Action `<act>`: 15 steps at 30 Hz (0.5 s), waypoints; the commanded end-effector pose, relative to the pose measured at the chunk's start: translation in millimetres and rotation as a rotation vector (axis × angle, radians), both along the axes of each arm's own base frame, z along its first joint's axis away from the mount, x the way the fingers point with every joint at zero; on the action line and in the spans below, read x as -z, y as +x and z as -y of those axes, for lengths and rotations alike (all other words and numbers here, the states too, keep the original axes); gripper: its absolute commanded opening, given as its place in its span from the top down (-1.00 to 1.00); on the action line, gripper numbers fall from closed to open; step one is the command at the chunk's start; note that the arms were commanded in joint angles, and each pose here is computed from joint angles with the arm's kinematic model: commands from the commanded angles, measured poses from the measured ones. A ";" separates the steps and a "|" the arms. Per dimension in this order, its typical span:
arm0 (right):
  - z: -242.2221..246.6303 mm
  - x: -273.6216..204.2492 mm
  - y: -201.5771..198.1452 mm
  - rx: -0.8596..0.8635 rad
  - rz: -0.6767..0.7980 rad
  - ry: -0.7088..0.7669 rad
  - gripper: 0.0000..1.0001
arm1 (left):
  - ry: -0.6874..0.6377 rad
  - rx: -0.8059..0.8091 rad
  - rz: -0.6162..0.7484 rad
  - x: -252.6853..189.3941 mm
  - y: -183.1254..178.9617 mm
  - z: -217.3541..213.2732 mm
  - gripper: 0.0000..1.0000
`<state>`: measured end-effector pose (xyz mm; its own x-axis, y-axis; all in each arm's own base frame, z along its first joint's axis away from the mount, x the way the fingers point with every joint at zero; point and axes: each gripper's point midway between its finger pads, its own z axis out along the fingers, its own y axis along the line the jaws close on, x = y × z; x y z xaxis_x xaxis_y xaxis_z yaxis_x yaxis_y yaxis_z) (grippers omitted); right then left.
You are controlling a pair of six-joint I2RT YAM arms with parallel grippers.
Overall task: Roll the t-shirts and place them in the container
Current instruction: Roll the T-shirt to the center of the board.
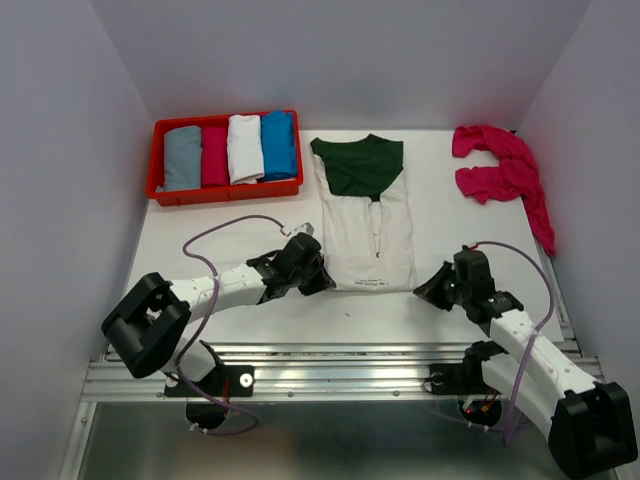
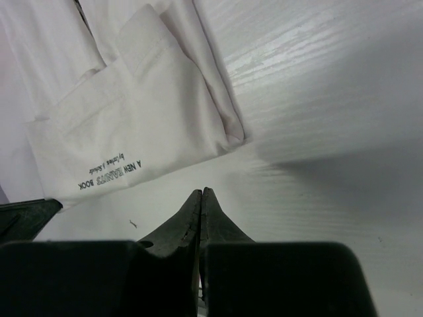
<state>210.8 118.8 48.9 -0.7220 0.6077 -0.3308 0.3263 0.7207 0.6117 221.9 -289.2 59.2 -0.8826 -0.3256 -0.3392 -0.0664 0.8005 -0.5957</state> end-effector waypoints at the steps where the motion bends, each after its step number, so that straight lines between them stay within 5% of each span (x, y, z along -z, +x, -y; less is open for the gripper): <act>1: 0.8 -9.7 -15.4 0.011 -0.021 0.024 0.99 | 0.028 -0.012 -0.017 -7.6 -21.3 -7.3 1.00; 10: 12.3 -16.5 -14.0 0.013 -0.008 -0.054 0.99 | 0.046 -0.048 0.012 -18.4 -17.7 -13.5 1.00; 15: 0.4 -4.3 -14.2 -0.026 -0.018 0.000 0.41 | 0.073 -0.031 -0.014 -6.6 -21.0 -13.4 1.00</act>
<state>192.3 111.1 54.9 -0.7314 0.6026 -0.3193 0.3524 0.7349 0.5795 199.9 -277.5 67.0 -0.8788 -0.3321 -0.3426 -0.0982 0.8285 -0.5514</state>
